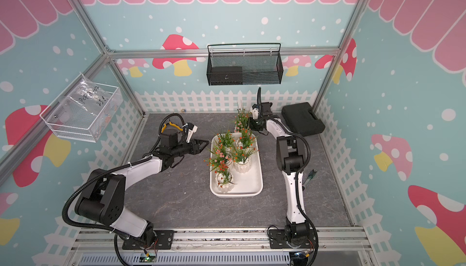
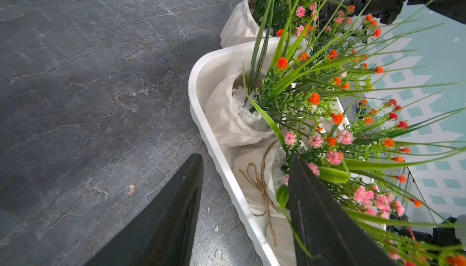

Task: Put the potted gypsophila into the storage box
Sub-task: Pick up the baby's breath potted plant from the center of the board.

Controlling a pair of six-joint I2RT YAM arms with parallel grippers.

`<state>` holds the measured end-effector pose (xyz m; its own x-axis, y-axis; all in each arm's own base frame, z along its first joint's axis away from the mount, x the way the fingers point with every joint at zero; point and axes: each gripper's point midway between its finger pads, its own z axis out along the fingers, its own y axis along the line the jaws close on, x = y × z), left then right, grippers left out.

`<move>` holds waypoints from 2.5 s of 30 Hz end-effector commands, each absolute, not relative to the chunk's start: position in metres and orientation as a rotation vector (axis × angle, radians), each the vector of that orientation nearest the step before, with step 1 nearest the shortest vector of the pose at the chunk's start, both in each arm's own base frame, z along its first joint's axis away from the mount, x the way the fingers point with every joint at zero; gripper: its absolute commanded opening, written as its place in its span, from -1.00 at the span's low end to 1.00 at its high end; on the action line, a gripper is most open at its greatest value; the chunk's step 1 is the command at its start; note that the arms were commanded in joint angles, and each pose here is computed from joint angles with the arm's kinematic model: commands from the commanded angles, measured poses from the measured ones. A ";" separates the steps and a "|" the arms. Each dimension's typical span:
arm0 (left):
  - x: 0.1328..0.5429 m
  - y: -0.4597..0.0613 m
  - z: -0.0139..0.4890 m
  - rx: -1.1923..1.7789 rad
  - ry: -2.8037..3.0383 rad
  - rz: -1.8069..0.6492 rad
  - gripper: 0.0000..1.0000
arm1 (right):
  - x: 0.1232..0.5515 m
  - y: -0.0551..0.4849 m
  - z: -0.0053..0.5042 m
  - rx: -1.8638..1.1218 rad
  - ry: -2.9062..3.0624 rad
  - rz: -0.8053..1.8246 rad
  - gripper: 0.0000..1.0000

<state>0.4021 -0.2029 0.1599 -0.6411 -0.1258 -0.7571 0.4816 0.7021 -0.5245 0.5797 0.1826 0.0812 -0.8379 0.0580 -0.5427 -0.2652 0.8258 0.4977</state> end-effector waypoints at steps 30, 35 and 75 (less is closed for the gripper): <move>0.400 -0.203 0.173 0.295 2.044 -0.950 0.10 | 0.590 0.180 0.122 -0.147 2.349 0.747 -0.74; 0.400 -0.202 0.175 0.281 2.037 -0.947 0.10 | 0.587 0.178 0.133 -0.144 2.326 0.754 -0.77; 0.347 -0.219 0.223 0.398 1.902 -0.932 0.11 | 0.484 0.130 0.258 -0.084 2.052 0.677 -0.96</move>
